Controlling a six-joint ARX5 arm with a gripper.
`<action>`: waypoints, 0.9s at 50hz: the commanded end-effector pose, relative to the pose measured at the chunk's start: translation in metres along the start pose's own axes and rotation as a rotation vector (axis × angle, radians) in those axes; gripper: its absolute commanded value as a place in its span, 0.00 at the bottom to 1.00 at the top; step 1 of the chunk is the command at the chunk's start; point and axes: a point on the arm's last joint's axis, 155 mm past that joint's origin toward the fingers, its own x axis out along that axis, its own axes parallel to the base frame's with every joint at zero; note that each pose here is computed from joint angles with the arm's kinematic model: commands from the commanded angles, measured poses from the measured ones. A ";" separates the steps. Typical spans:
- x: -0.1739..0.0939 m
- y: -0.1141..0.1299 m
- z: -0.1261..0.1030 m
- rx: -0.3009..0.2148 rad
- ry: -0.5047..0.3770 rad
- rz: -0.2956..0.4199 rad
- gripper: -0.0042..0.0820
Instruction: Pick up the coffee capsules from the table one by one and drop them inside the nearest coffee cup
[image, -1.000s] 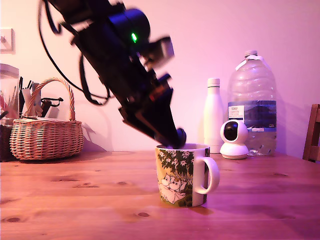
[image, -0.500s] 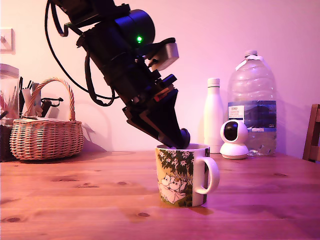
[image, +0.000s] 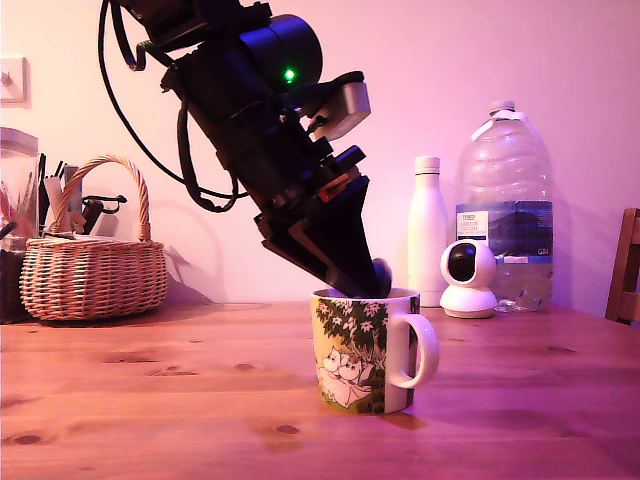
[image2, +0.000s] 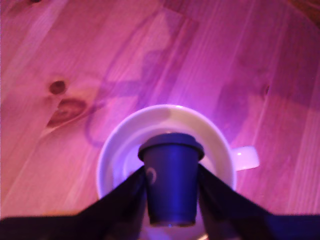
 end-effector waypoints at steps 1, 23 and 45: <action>0.010 0.001 -0.005 -0.001 0.021 -0.005 0.95; 0.005 0.000 0.006 0.019 -0.017 0.007 0.78; -0.051 -0.002 0.037 0.057 -0.170 0.021 0.02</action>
